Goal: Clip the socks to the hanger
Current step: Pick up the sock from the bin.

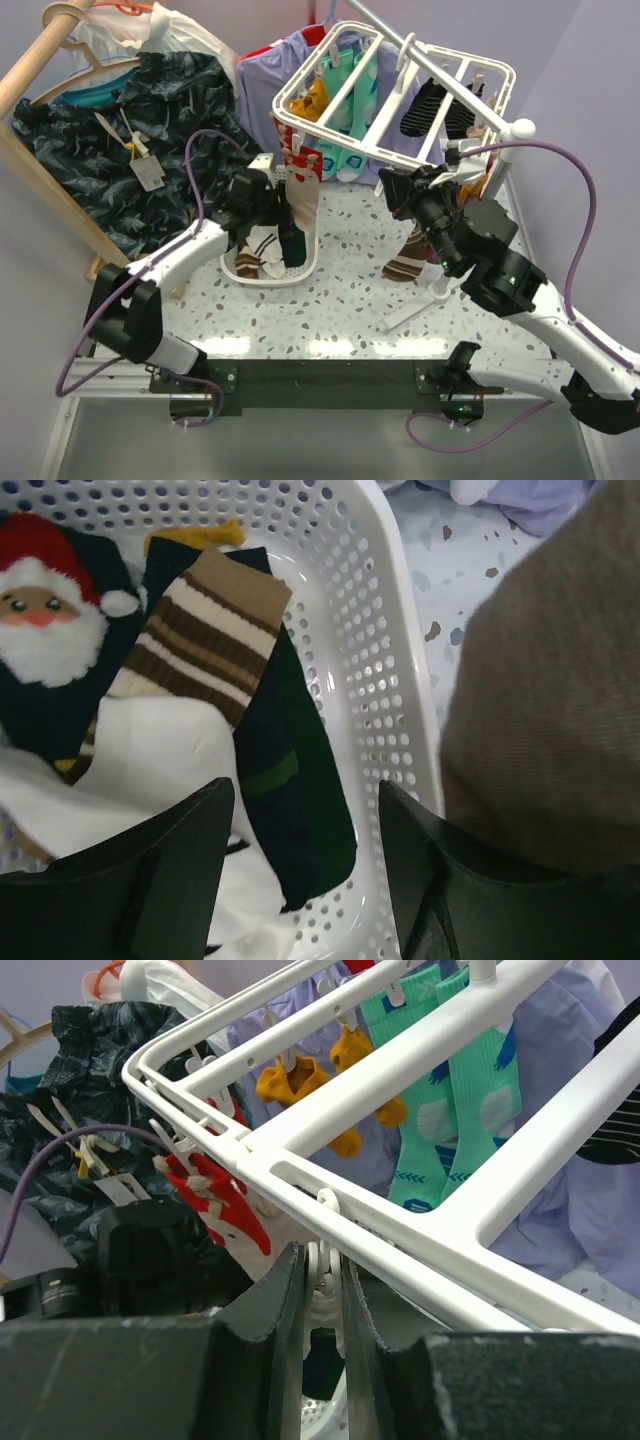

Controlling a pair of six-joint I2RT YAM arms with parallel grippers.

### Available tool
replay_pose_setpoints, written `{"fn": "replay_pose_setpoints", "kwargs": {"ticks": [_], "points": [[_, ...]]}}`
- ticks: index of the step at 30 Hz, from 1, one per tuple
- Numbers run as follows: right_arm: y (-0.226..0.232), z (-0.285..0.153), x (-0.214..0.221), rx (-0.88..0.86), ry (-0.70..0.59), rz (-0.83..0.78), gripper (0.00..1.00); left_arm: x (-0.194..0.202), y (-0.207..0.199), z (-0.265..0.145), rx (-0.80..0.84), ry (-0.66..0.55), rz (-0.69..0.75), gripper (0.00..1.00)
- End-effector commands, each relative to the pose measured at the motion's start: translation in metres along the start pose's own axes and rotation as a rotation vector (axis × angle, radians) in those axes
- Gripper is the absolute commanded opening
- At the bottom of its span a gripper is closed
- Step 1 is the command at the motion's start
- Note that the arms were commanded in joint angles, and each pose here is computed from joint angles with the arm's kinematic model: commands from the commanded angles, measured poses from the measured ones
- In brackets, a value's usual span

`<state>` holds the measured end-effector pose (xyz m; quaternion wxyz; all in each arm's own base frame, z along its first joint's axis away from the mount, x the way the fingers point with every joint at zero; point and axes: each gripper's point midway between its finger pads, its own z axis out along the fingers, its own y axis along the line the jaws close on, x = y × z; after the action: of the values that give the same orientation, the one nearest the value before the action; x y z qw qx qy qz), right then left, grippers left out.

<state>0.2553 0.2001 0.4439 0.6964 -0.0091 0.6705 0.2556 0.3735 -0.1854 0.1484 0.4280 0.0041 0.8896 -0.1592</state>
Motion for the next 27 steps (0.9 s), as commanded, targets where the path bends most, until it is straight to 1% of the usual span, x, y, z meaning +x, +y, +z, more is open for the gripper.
{"fn": "replay_pose_setpoints", "kwargs": {"ticks": [1, 2, 3, 4, 5, 6, 7, 8, 10, 11, 13, 14, 17, 18, 19, 20, 21, 22, 23, 26, 27], "points": [[0.004, -0.001, -0.013, -0.016, -0.024, 0.002, 0.05, -0.026, -0.014, 0.020, 0.026, -0.012, 0.040, 0.64], [0.004, -0.001, -0.013, -0.015, -0.022, -0.001, 0.05, -0.021, -0.007, 0.033, -0.012, 0.008, 0.053, 0.64], [0.005, 0.000, -0.012, -0.018, -0.020, -0.002, 0.05, -0.032, -0.009, 0.036, -0.023, 0.000, 0.081, 0.64], [0.005, 0.000, -0.012, -0.019, -0.019, -0.002, 0.05, -0.036, -0.007, 0.042, -0.041, 0.003, 0.096, 0.64], [0.005, 0.000, -0.011, -0.019, -0.017, -0.003, 0.05, -0.030, 0.000, 0.054, -0.075, 0.027, 0.111, 0.64], [0.005, 0.000, -0.011, -0.018, -0.016, -0.004, 0.05, -0.042, -0.002, 0.057, -0.085, 0.015, 0.132, 0.64], [0.004, 0.000, -0.010, -0.017, -0.015, -0.003, 0.05, -0.043, 0.001, 0.063, -0.104, 0.020, 0.143, 0.63], [0.004, 0.000, -0.010, -0.016, -0.014, -0.004, 0.05, -0.037, 0.006, 0.074, -0.129, 0.044, 0.153, 0.63], [0.004, -0.001, -0.011, -0.016, -0.014, -0.003, 0.05, -0.041, 0.006, 0.083, -0.136, 0.050, 0.172, 0.62], [0.003, -0.001, -0.011, -0.014, -0.012, -0.004, 0.05, -0.030, 0.011, 0.095, -0.149, 0.081, 0.180, 0.62], [0.001, -0.002, -0.010, -0.006, -0.012, -0.007, 0.06, -0.026, 0.014, 0.105, -0.160, 0.107, 0.187, 0.59], [0.001, -0.003, -0.011, -0.007, -0.014, -0.006, 0.05, -0.011, 0.020, 0.116, -0.175, 0.145, 0.196, 0.58], [0.000, -0.002, -0.007, -0.003, -0.007, -0.011, 0.06, 0.010, 0.033, 0.131, -0.211, 0.199, 0.196, 0.56], [0.000, -0.002, -0.007, -0.003, -0.006, -0.011, 0.06, 0.014, 0.035, 0.134, -0.217, 0.207, 0.196, 0.52], [0.000, -0.002, -0.006, -0.004, -0.004, -0.012, 0.06, 0.018, 0.038, 0.137, -0.223, 0.213, 0.199, 0.51], [0.000, -0.002, -0.006, -0.003, -0.001, -0.015, 0.06, 0.022, 0.041, 0.140, -0.231, 0.215, 0.203, 0.47], [0.000, -0.002, -0.006, -0.006, -0.002, -0.016, 0.06, 0.021, 0.042, 0.142, -0.234, 0.209, 0.216, 0.41], [0.001, -0.001, -0.005, -0.008, 0.003, -0.020, 0.06, 0.022, 0.044, 0.143, -0.241, 0.212, 0.222, 0.38], [0.001, -0.001, -0.005, -0.008, 0.003, -0.025, 0.06, 0.020, 0.046, 0.143, -0.256, 0.206, 0.230, 0.35], [0.001, -0.001, -0.004, -0.008, 0.005, -0.026, 0.06, 0.012, 0.045, 0.136, -0.254, 0.184, 0.236, 0.19], [0.001, -0.001, -0.005, -0.010, 0.003, -0.025, 0.06, 0.010, 0.044, 0.133, -0.252, 0.176, 0.235, 0.18]]}}
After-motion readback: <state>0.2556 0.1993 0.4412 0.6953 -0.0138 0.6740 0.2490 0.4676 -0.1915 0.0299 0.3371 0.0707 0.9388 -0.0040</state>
